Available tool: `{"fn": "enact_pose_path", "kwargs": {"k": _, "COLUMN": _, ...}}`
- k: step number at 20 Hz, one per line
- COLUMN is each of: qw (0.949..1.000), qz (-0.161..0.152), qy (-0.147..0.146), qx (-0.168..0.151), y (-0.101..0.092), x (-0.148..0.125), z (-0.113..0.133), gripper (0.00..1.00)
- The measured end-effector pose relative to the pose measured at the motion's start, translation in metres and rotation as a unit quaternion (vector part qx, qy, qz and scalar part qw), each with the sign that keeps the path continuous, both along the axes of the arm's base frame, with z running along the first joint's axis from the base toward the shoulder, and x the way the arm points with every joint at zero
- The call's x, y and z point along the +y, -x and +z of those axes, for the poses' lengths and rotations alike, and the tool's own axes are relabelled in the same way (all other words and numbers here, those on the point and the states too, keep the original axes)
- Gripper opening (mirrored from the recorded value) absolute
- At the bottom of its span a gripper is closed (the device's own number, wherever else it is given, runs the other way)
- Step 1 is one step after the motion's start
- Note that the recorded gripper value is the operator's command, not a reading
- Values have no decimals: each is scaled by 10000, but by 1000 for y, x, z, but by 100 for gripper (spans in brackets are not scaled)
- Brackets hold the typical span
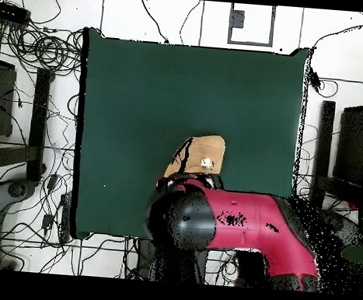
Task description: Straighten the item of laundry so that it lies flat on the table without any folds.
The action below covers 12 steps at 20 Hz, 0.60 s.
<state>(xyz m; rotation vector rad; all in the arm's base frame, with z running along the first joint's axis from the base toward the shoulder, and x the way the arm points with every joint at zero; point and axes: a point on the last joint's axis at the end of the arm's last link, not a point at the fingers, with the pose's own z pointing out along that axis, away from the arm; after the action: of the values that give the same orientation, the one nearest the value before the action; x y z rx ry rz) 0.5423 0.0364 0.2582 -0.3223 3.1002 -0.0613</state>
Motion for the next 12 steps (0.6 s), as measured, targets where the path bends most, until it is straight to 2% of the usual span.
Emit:
{"fn": "enact_pose_path", "kwargs": {"k": 3, "qw": 9999, "qz": -74, "qy": -11, "qx": -109, "y": 1, "x": 16, "z": -12, "gripper": 0}}
{"fn": "enact_pose_path", "kwargs": {"k": 5, "qw": 9994, "qz": -251, "qy": -60, "qx": -244, "y": 0, "x": 20, "z": -23, "gripper": 0}}
{"fn": "enact_pose_path", "kwargs": {"k": 12, "qw": 9972, "qz": -674, "qy": -66, "qx": -313, "y": -4, "x": 12, "z": -44, "gripper": 0}}
